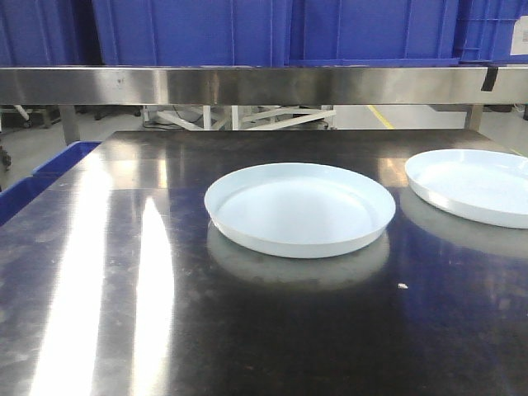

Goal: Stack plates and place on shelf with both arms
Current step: 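Lift the plate with the left gripper and set it down mid-table, then move the right gripper down to the rim of the other white plate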

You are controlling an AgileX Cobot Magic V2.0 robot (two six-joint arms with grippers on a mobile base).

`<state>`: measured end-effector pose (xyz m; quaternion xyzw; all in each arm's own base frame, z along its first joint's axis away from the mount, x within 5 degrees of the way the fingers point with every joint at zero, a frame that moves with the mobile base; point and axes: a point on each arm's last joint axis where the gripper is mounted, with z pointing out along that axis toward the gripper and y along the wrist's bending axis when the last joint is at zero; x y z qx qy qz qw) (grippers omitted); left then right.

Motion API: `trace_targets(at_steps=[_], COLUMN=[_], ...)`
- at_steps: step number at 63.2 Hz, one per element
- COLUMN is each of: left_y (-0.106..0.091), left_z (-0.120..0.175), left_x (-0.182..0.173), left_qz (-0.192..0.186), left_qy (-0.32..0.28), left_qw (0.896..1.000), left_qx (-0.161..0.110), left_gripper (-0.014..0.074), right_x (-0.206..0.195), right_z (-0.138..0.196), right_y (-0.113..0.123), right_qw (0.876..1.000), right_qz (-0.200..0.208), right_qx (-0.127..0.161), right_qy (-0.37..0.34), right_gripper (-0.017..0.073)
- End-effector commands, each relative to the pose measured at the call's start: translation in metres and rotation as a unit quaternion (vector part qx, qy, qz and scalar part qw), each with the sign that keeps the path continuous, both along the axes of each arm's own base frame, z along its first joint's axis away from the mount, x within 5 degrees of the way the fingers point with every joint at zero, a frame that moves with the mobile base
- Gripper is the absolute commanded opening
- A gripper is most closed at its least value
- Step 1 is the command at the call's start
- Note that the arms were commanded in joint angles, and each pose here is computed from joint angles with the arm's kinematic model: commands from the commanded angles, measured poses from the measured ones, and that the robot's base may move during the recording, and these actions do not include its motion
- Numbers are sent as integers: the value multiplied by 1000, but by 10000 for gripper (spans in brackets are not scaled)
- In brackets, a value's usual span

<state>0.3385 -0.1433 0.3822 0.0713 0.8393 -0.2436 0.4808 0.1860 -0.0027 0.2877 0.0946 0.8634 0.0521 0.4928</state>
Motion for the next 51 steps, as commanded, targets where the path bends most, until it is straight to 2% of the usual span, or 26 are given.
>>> trace_targets(at_steps=[1, 13, 21, 27, 40, 51], left_y=[34, 95, 117, 121, 114, 118], left_z=[57, 73, 58, 35, -9, -33], left_x=[-21, -54, -75, -92, -131, -168], left_qz=[46, 130, 167, 178, 167, 176], left_qy=[-99, -133, -124, -112, -101, -131], left_qw=[993, 982, 978, 978, 981, 976], left_qx=[-30, -20, -13, -7, -6, -13], left_gripper=[90, 90, 90, 90, 90, 90], right_x=[5, 5, 5, 5, 5, 5], right_z=[19, 19, 19, 19, 19, 19], right_y=[-1, -1, -1, -1, -1, -1], right_qw=[998, 998, 998, 998, 998, 998], right_qz=[-1, -1, -1, -1, -1, -1], right_qx=[-6, -6, -6, -6, -6, -6], right_qy=[-57, -58, -58, -58, -58, -58], right_gripper=[517, 517, 517, 517, 517, 517])
